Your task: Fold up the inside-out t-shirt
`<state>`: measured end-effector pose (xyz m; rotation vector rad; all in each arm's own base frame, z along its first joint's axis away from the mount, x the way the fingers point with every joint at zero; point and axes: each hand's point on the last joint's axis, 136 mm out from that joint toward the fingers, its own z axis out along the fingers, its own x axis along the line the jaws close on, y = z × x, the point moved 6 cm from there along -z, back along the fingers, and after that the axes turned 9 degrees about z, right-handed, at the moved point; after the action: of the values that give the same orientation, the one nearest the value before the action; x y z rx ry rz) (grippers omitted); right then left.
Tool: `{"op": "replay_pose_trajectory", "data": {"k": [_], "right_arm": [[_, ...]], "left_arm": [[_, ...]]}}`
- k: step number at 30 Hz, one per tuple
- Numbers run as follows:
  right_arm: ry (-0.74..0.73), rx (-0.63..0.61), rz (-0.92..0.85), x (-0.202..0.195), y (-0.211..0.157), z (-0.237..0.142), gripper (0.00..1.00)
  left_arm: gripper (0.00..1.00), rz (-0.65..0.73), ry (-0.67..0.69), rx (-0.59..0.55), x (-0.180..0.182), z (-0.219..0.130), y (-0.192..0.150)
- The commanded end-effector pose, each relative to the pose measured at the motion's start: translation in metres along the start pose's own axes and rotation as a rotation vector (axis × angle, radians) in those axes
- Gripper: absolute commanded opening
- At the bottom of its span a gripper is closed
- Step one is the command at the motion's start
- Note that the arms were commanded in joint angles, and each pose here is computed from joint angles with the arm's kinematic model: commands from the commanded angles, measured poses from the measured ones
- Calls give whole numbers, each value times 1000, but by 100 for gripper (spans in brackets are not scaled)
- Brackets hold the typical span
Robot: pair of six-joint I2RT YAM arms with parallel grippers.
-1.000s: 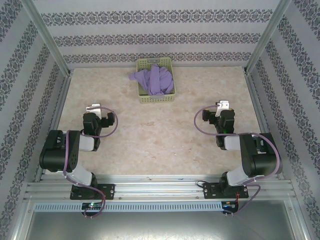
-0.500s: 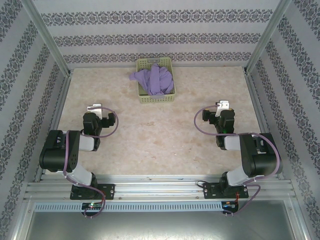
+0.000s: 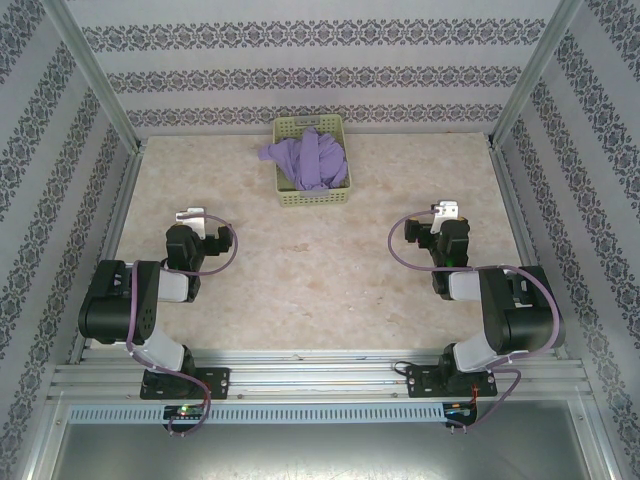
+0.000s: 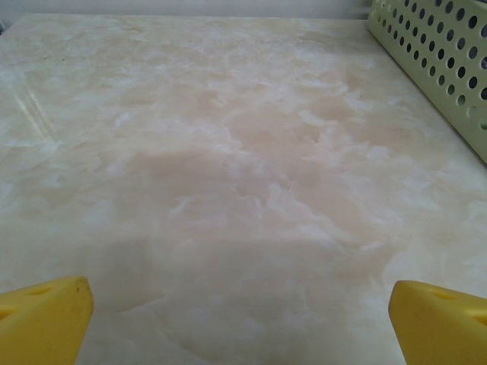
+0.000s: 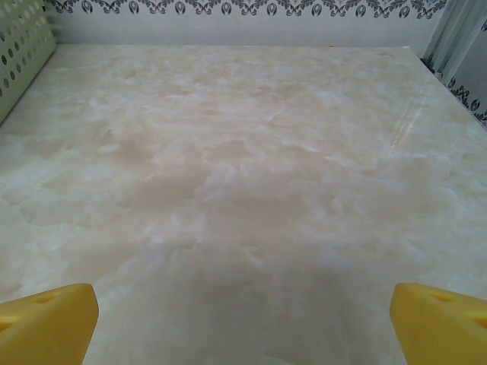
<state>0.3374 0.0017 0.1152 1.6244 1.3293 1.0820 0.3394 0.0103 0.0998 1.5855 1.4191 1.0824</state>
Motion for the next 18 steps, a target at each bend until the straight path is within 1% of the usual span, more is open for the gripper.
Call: {"op": "replay_pose_trajectory", "data": {"k": [1, 7, 9, 13, 15, 17, 18], "right_arm": [[16, -37, 14, 0, 9, 0, 98], [17, -36, 13, 1, 9, 0, 98], [17, -39, 11, 1, 9, -1, 98], [61, -50, -13, 8, 16, -8, 98], [51, -72, -28, 10, 22, -17, 98], [54, -77, -47, 15, 29, -28, 98], [50, -78, -39, 17, 33, -36, 98]], "left_arm": [[100, 30, -14, -33, -3, 2, 10], [100, 26, 5, -28, -1, 1, 9], [100, 29, -4, -44, -2, -1, 11], [100, 34, 3, -117, -2, -26, 24], [100, 21, 19, -138, 0, -41, 33], [100, -28, 33, -146, 2, -54, 41], [100, -74, 42, -154, 4, -61, 46]]}}
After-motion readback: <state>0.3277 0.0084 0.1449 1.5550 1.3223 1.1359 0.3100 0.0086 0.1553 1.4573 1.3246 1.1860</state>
